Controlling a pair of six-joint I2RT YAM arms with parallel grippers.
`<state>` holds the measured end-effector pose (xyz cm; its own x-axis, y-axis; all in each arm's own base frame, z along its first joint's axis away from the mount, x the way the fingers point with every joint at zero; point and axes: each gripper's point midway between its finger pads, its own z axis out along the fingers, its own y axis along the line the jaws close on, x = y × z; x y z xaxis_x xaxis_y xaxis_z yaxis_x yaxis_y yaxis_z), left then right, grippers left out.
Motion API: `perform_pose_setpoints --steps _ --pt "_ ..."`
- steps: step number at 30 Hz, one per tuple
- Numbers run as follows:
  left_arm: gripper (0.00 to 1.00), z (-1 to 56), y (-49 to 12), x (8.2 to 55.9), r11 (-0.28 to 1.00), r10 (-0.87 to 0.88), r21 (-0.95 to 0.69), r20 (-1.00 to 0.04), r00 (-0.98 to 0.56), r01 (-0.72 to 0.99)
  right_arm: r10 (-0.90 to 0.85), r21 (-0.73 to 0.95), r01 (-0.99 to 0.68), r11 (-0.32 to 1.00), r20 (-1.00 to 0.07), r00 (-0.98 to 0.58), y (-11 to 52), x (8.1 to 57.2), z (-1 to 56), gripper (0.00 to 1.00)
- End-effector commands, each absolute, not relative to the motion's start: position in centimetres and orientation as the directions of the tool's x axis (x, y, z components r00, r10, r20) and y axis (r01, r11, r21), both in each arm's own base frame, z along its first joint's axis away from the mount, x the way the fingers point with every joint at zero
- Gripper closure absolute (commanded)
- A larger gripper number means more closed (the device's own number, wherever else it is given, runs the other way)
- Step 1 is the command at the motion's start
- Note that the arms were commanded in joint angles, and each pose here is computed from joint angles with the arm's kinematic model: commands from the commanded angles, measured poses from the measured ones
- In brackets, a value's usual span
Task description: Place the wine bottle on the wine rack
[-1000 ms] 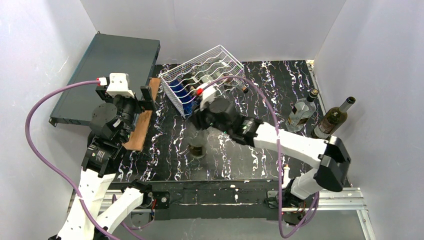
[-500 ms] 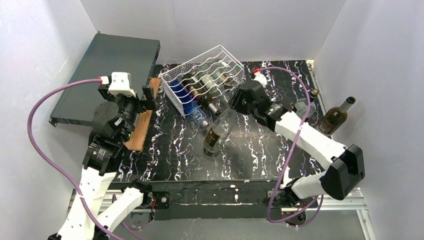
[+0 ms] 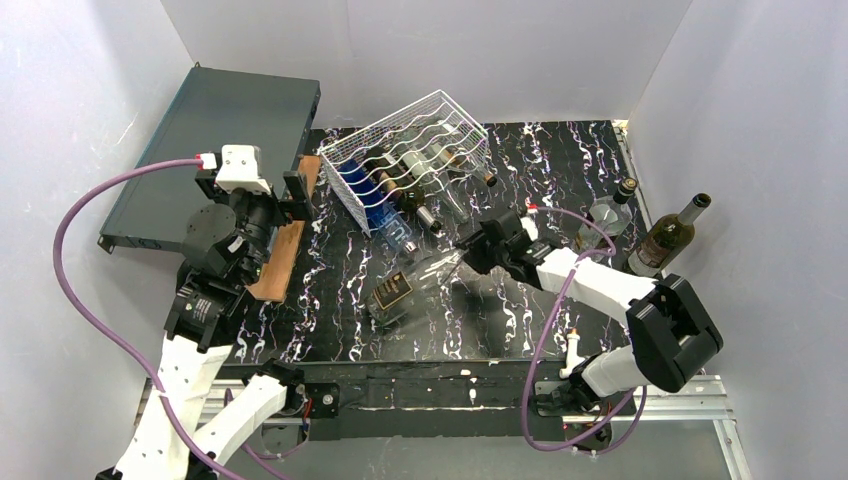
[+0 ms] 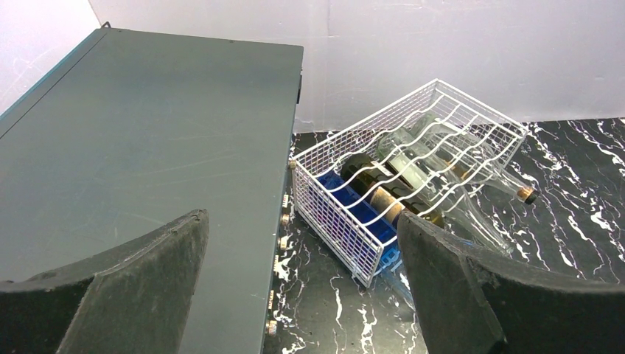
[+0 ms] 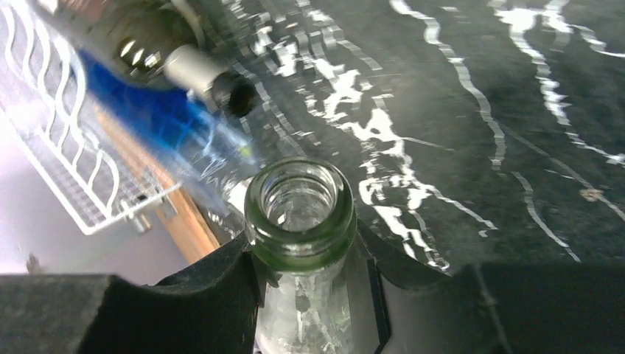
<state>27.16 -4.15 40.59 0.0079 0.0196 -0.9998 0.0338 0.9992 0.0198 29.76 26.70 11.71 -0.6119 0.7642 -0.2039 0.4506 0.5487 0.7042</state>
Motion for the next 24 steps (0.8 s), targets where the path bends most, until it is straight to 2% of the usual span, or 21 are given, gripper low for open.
perform_pose_setpoints --steps 1,4,8,15,19,24 --pt "0.01 41.6 -4.2 26.8 0.999 0.005 0.006 -0.999 0.041 0.037 0.888 0.718 0.595 0.361 -0.069 -0.454 25.1 29.6 9.6 0.99" --pt "0.01 41.7 -4.2 26.7 0.999 0.005 0.006 -0.999 0.044 0.037 0.92 0.72 0.641 0.265 0.01 -0.392 24.3 28.6 7.2 0.99" --pt "0.01 41.8 -4.2 26.6 0.999 0.0 0.002 -0.999 0.047 0.041 0.929 0.683 0.695 0.226 0.064 -0.366 23.8 27.3 4.4 0.99" --pt "0.01 41.7 -4.2 26.6 0.999 0.0 0.002 -0.999 0.045 0.041 0.928 0.656 0.712 0.251 0.046 -0.37 23.6 27.0 3.6 0.81" --pt "0.01 41.7 -4.3 26.6 0.999 0.0 0.002 -0.999 0.042 0.044 0.93 0.66 0.705 0.259 0.027 -0.367 23.2 27.0 3.9 0.64" --pt "0.01 41.7 -4.3 26.7 0.999 -0.001 0.001 -0.999 0.042 0.046 0.916 0.678 0.677 0.286 0.013 -0.401 23.4 27.0 4.5 0.36"
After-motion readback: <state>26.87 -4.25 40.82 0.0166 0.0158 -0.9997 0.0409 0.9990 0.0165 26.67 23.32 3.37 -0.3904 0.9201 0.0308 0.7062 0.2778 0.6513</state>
